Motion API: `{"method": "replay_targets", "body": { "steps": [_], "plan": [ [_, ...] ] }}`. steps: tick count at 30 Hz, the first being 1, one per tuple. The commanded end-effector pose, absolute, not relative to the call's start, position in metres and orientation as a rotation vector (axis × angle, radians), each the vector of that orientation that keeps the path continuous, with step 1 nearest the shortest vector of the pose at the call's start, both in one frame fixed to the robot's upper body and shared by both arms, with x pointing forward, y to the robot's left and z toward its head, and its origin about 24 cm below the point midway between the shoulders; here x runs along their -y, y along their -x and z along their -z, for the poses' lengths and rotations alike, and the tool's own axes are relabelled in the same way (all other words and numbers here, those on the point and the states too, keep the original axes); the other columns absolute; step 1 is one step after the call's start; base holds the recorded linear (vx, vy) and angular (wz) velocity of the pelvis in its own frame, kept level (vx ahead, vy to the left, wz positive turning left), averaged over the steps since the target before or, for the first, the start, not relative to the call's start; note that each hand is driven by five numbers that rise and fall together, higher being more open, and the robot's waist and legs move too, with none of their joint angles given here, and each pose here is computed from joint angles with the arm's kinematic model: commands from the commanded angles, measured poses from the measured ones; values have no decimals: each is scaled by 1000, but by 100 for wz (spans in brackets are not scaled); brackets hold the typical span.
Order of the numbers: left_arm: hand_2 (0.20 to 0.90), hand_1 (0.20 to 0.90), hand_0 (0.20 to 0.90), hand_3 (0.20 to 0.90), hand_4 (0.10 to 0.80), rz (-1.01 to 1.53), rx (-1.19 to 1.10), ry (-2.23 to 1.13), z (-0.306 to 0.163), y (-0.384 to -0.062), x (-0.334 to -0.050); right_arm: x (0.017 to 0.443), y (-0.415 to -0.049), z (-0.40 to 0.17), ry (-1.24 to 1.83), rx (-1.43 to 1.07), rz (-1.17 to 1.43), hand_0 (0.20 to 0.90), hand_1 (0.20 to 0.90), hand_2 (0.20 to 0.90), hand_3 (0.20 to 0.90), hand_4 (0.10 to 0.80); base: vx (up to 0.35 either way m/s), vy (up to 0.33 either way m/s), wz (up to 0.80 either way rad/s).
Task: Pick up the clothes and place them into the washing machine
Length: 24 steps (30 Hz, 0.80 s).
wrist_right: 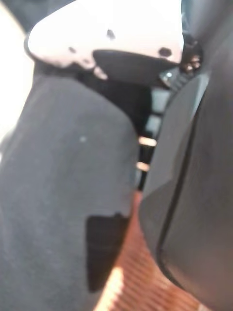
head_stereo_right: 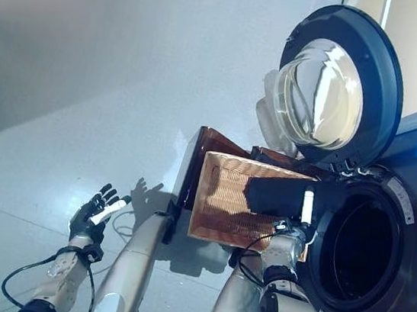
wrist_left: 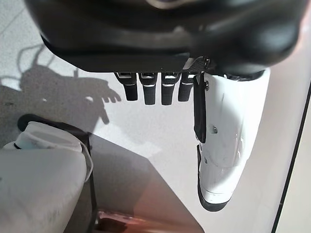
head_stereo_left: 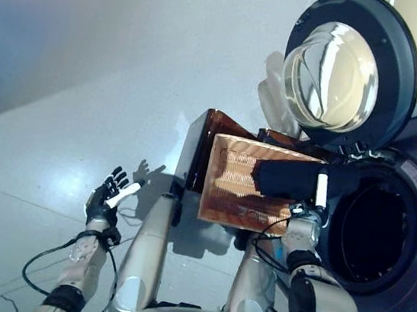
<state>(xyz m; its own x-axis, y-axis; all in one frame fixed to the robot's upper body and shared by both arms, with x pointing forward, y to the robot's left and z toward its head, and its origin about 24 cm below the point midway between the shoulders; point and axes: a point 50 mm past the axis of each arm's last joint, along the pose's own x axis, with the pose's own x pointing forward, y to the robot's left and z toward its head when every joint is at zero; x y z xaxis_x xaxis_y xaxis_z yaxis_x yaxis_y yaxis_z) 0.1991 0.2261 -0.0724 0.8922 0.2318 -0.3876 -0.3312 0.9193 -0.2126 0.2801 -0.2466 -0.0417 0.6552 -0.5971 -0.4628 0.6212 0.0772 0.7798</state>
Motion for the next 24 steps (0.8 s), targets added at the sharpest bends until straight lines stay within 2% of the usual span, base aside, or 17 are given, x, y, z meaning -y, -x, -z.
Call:
{"method": "replay_targets", "body": {
  "steps": [1, 5, 13, 24],
  "plan": [
    [900, 900, 900, 900, 800, -326, -264, 315, 63, -202, -229, 293, -272, 12, -1209, 315, 1009, 200, 200, 200, 200, 300, -13, -2, -5],
    [900, 900, 900, 900, 800, -311, -284, 315, 66, -200, -224, 301, -262, 14, -1267, 375, 1157, 200, 200, 200, 200, 300, -16, 6, -6],
    [900, 900, 900, 900, 800, -291, -323, 325, 75, -192, -215, 311, -269, -6, -1356, 512, 1240, 200, 200, 200, 200, 300, -21, 18, -6],
    [900, 900, 900, 900, 800, -233, -415, 306, 91, -178, -203, 372, -257, -45, -1329, 647, 1443, 200, 200, 200, 200, 300, 12, 18, -6]
  ]
}}
